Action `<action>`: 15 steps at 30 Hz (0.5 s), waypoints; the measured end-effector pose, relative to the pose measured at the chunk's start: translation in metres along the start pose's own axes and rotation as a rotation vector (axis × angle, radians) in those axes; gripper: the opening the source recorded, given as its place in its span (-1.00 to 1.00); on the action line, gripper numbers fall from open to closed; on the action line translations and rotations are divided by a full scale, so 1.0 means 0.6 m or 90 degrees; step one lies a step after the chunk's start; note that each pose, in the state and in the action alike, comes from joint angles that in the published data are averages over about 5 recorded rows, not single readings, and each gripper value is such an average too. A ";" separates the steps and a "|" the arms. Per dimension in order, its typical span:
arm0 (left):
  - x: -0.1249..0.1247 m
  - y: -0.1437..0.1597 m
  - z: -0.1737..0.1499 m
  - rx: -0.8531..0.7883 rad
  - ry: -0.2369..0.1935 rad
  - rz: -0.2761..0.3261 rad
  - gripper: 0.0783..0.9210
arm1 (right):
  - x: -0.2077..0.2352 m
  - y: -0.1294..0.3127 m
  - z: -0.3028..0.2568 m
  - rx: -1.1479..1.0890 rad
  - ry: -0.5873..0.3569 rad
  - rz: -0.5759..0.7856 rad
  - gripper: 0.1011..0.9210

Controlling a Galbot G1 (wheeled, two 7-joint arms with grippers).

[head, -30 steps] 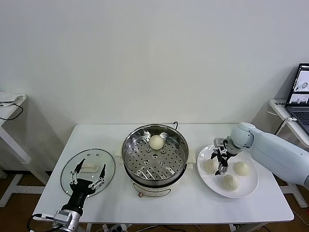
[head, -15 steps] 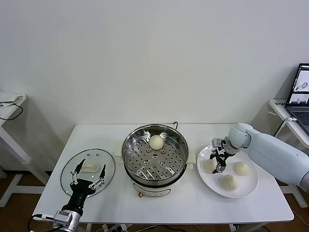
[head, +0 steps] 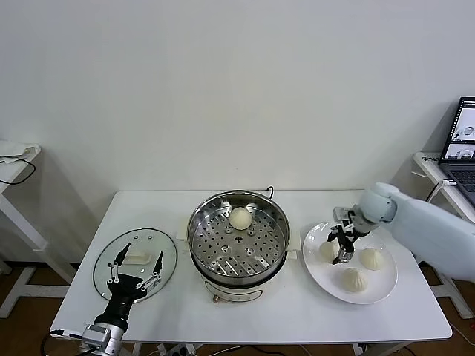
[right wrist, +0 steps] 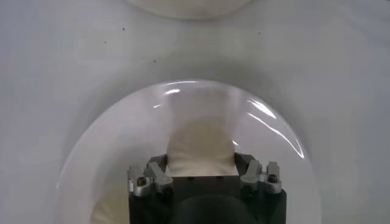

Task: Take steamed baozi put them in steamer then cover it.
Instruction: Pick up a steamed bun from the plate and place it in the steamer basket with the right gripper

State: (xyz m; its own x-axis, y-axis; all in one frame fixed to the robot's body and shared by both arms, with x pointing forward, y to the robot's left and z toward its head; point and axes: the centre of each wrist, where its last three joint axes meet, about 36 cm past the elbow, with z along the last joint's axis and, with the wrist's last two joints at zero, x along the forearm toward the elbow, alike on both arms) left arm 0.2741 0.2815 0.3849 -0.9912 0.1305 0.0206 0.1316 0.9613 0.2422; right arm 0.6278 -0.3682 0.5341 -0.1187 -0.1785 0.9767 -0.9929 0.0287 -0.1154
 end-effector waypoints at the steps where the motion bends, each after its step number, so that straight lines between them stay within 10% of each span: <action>1: 0.001 0.000 -0.001 -0.001 0.000 0.000 0.77 | 0.017 0.000 -0.003 0.001 -0.002 0.001 0.51; 15: 0.012 0.010 -0.014 -0.016 -0.004 0.001 0.77 | 0.255 0.029 -0.136 0.049 -0.028 0.025 0.51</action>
State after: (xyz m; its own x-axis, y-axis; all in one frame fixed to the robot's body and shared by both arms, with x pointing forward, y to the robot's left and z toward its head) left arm 0.2676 0.2862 0.3944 -0.9910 0.1329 0.0151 0.1321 0.9546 0.2670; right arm 0.5929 -0.3151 0.6961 -0.1564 -0.2219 0.9624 -0.9849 -0.0385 -0.1690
